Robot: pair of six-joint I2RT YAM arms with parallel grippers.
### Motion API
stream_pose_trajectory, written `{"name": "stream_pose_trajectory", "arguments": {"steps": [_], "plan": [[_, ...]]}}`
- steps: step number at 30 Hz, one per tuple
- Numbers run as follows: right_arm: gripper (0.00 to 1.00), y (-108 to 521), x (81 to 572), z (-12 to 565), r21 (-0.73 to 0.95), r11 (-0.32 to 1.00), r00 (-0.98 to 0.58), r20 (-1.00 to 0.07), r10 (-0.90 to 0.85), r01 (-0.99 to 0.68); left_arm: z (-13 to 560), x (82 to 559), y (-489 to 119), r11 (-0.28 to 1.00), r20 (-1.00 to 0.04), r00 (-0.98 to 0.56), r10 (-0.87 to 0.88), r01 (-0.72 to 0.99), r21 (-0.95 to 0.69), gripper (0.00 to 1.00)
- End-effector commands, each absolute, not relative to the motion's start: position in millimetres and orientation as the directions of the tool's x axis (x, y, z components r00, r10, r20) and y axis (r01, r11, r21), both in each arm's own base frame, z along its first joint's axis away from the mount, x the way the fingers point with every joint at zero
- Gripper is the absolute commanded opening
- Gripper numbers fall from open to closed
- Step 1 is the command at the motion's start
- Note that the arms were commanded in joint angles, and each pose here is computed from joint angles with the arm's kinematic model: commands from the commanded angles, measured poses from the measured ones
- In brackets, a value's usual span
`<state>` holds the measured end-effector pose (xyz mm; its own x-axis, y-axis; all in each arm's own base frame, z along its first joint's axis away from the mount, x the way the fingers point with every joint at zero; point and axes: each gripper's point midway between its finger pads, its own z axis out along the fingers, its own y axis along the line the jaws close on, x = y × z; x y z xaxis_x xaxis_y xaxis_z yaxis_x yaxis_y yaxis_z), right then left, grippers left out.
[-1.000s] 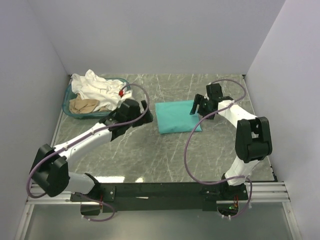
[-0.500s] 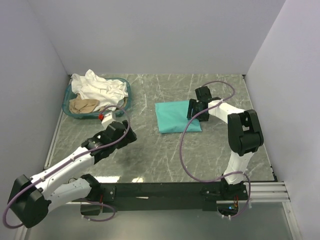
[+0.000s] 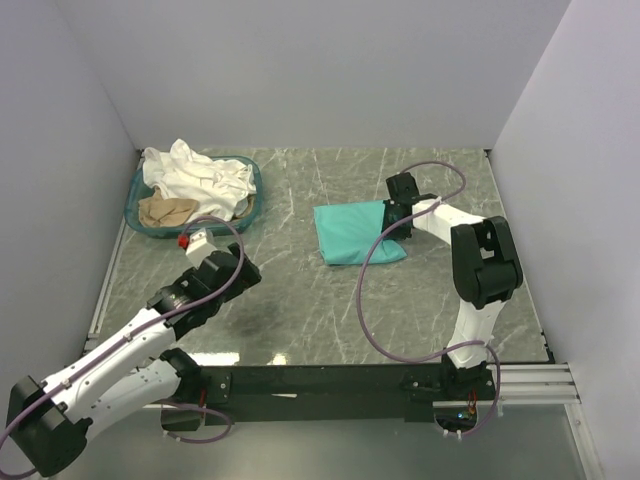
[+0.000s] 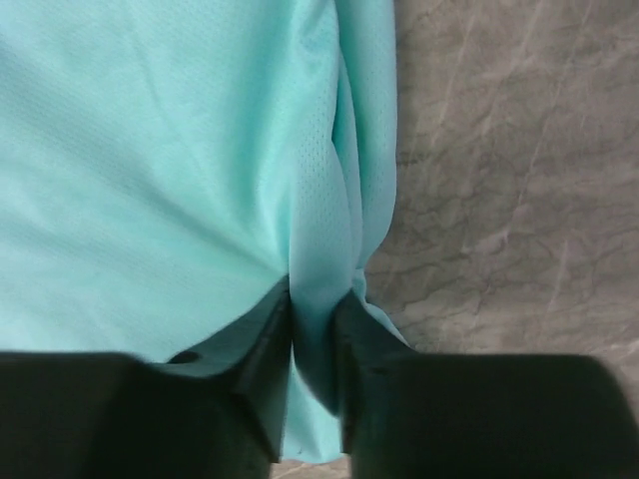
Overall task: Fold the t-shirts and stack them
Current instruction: Neatly place the folded tshirt to the corner
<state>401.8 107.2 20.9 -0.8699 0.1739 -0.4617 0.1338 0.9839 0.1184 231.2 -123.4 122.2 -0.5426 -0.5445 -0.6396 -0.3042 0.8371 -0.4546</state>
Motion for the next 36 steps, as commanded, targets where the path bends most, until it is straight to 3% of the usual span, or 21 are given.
{"name": "stream_pose_trajectory", "arguments": {"steps": [1,2,3,5,19,36], "plan": [[0.23,101,405,20,0.069,0.988,-0.870,-0.470,0.151,0.135,127,229,-108,0.824,-0.667,-0.484,-0.567,-0.341,-0.453,0.99],[0.19,100,405,21,0.066,0.989,-0.868,-0.474,0.150,0.135,128,230,-106,0.823,-0.672,-0.474,-0.569,-0.341,-0.455,1.00],[0.08,100,405,22,0.063,0.989,-0.865,-0.479,0.149,0.136,129,229,-104,0.819,-0.676,-0.463,-0.574,-0.342,-0.461,0.99],[0.00,96,408,27,0.046,0.988,-0.855,-0.497,0.149,0.146,131,229,-102,0.816,-0.679,-0.453,-0.577,-0.344,-0.464,0.99],[0.00,29,474,57,-0.067,0.947,-0.779,-0.588,0.217,0.314,134,229,-89,0.798,-0.694,-0.403,-0.597,-0.389,-0.461,0.99],[0.00,-101,581,91,-0.128,0.892,-0.682,-0.694,0.231,0.433,170,252,-92,0.770,-0.718,-0.311,-0.623,-0.402,-0.495,0.99]]}}
